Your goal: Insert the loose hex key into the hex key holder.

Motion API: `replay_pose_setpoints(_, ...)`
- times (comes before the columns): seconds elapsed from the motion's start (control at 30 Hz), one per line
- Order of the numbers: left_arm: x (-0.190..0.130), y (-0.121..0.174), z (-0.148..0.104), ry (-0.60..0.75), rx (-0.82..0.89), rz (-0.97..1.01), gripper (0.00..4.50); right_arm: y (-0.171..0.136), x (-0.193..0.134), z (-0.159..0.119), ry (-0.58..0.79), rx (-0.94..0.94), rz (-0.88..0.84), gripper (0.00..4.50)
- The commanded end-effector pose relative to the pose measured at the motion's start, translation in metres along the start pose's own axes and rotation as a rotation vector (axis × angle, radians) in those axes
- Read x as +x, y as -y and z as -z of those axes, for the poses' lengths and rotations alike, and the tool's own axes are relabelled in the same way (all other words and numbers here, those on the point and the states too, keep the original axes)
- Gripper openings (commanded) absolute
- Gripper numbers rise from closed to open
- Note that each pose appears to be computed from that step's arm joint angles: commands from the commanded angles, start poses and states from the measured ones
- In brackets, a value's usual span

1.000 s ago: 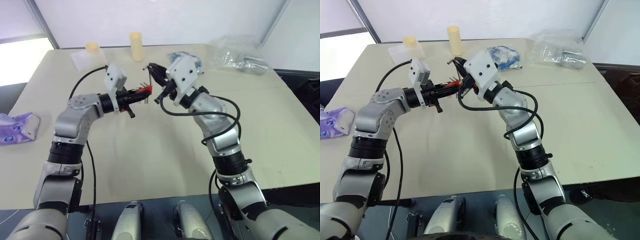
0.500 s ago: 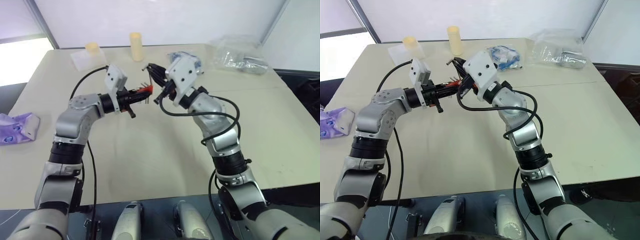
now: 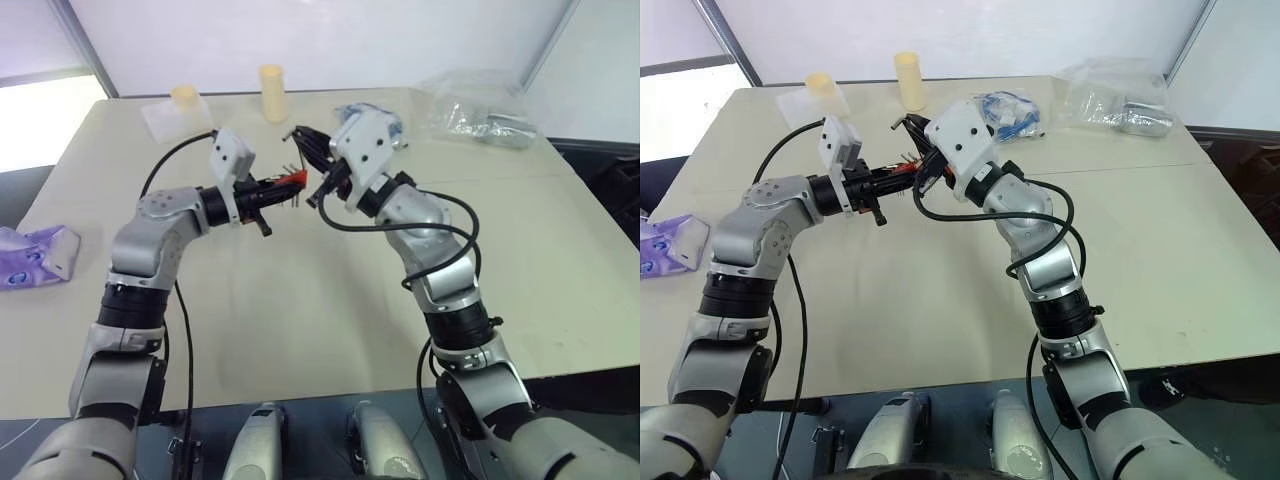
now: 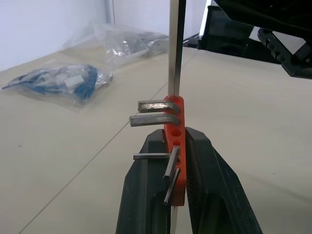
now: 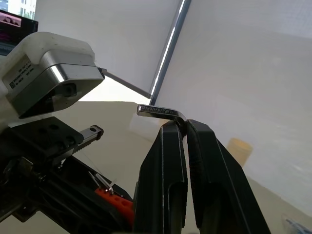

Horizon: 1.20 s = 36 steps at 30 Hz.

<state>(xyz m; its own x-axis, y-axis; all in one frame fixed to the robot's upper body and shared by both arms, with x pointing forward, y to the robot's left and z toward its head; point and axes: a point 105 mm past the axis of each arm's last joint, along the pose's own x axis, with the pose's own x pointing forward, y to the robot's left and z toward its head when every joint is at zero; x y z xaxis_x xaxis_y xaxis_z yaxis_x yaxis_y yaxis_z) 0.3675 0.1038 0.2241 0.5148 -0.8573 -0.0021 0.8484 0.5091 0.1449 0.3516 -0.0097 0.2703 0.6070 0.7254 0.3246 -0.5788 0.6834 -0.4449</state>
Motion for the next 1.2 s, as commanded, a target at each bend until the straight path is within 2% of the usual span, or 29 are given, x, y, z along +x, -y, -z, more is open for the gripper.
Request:
replay_pose_setpoints(0.03,-0.003,0.001,-0.02,0.07,0.035,0.0,0.0,-0.002,0.003,-0.015,0.05,-0.007,-0.011,0.04)
replay_pose_setpoints(0.53,-0.004,-0.004,-0.023,0.085,0.035,-0.03,0.0,0.002,0.0,-0.008,0.024,-0.007,-0.005,0.04)
replay_pose_setpoints(0.63,-0.005,-0.004,-0.023,0.085,0.038,-0.032,0.0,0.005,-0.002,-0.005,0.009,-0.018,0.003,0.98)
replay_pose_setpoints(0.83,-0.005,-0.005,-0.023,0.088,0.039,-0.034,0.0,0.005,-0.008,0.006,-0.047,-0.022,-0.014,3.89)
replay_pose_setpoints(0.97,-0.005,-0.005,-0.023,0.089,0.038,-0.032,0.0,0.013,-0.027,0.02,-0.107,-0.029,0.005,3.89)
replay_pose_setpoints(1.2,-0.001,-0.001,-0.02,0.09,0.019,-0.022,0.0,0.022,-0.046,0.024,-0.15,-0.04,0.017,3.89)
